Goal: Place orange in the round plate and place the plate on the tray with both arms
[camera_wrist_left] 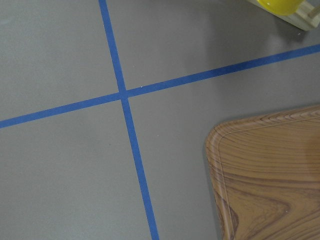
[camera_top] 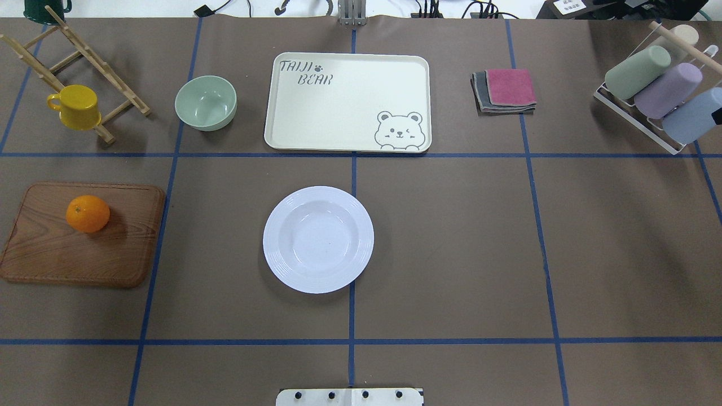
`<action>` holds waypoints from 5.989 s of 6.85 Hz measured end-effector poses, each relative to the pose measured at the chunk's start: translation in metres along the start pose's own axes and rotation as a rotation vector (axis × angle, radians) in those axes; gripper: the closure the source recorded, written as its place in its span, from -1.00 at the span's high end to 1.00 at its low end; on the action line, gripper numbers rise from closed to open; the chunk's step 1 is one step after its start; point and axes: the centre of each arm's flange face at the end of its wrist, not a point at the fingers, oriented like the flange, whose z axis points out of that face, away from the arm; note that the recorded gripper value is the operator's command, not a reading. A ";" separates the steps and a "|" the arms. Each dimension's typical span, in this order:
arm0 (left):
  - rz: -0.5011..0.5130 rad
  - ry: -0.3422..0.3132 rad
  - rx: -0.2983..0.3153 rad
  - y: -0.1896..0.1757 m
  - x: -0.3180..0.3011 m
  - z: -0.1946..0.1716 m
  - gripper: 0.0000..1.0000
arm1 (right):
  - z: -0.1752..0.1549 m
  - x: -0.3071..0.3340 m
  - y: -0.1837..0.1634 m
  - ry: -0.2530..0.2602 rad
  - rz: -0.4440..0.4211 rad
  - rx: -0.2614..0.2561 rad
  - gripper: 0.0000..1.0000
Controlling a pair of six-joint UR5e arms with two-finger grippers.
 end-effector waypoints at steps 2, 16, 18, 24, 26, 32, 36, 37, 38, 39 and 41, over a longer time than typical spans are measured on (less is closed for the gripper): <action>-0.005 0.000 0.001 0.000 0.001 -0.001 0.99 | -0.004 -0.009 -0.005 -0.011 -0.048 0.048 1.00; -0.291 0.096 0.022 -0.039 0.205 0.053 0.99 | 0.182 -0.436 0.118 -0.640 0.038 0.060 1.00; -0.291 0.083 0.015 -0.037 0.216 0.066 0.98 | 0.196 -0.449 0.135 -0.678 0.067 0.076 1.00; -0.312 0.112 0.016 -0.044 0.218 0.114 0.77 | 0.199 -0.454 0.138 -0.690 0.072 0.089 1.00; -0.312 0.110 0.014 -0.041 0.217 0.116 0.48 | 0.199 -0.454 0.138 -0.690 0.071 0.089 1.00; -0.306 0.140 0.031 -0.057 0.248 0.090 0.22 | 0.208 -0.460 0.125 -0.750 0.140 0.153 1.00; -0.435 0.175 0.015 -0.131 0.400 0.017 0.24 | 0.236 -0.467 0.075 -0.786 0.305 0.252 1.00; -0.464 0.192 0.012 -0.130 0.444 0.014 0.25 | 0.238 -0.464 0.056 -0.775 0.341 0.272 1.00; -0.477 0.202 0.009 -0.125 0.482 0.015 0.26 | 0.242 -0.466 0.042 -0.767 0.362 0.282 1.00; -0.481 0.205 0.006 -0.120 0.519 0.015 0.27 | 0.246 -0.470 0.034 -0.763 0.377 0.283 1.00; -0.474 0.186 -0.002 -0.103 0.589 0.013 0.27 | 0.253 -0.475 0.035 -0.758 0.392 0.268 1.00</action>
